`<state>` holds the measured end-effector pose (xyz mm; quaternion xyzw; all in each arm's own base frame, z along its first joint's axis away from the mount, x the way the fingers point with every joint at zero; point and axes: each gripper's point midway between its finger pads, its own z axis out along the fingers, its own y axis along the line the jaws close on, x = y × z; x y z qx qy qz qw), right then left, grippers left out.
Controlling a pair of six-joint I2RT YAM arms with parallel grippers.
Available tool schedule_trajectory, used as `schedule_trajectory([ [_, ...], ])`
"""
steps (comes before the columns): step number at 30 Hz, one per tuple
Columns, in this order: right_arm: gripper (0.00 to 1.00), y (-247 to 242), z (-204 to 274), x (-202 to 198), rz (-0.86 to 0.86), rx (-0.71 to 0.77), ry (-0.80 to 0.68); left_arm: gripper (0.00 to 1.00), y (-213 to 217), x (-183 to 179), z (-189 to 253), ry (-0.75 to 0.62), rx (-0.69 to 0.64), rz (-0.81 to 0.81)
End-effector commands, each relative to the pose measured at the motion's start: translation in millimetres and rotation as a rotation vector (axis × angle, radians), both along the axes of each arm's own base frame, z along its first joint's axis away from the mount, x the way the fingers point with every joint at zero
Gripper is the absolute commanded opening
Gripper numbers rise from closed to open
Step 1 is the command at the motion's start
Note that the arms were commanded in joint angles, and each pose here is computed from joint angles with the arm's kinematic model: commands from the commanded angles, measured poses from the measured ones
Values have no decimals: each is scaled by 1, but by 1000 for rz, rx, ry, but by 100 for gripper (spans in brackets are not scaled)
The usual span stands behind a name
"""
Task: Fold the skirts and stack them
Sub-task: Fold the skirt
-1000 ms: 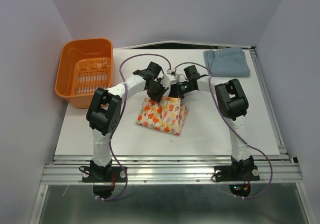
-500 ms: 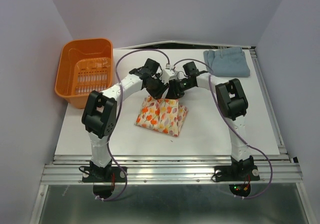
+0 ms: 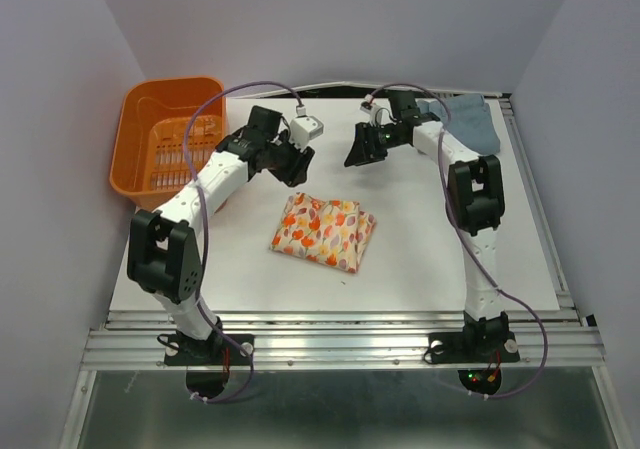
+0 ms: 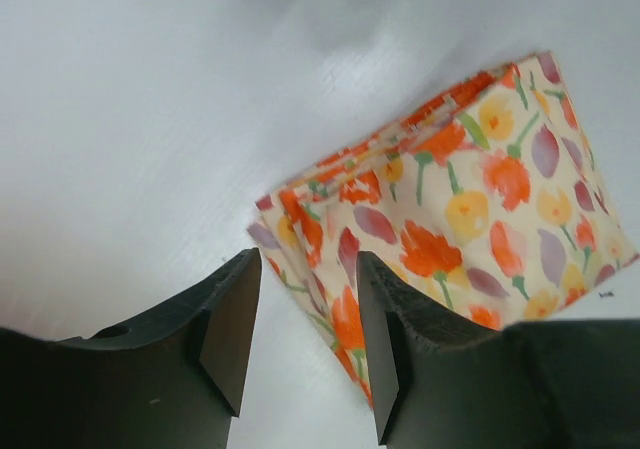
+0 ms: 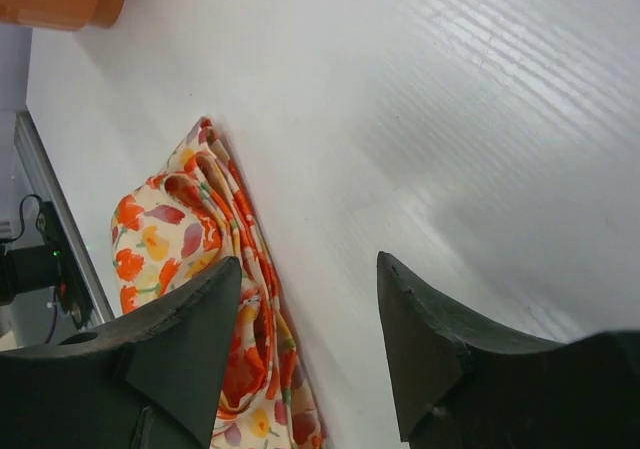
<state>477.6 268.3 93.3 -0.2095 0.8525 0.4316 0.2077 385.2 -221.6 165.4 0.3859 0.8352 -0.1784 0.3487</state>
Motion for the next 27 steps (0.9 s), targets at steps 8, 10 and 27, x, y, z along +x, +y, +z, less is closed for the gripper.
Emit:
schedule_trajectory([
  [8, 54, 1, 65, -61, 42, 34, 66, 51, -19, -73, -20, 205, -250, -14],
  [10, 54, 9, 80, -84, 58, 64, 87, 48, -21, -68, -26, 227, -268, 11],
  [27, 49, 9, -39, -155, 42, -262, 188, 36, -5, -4, -102, 306, -249, 260],
])
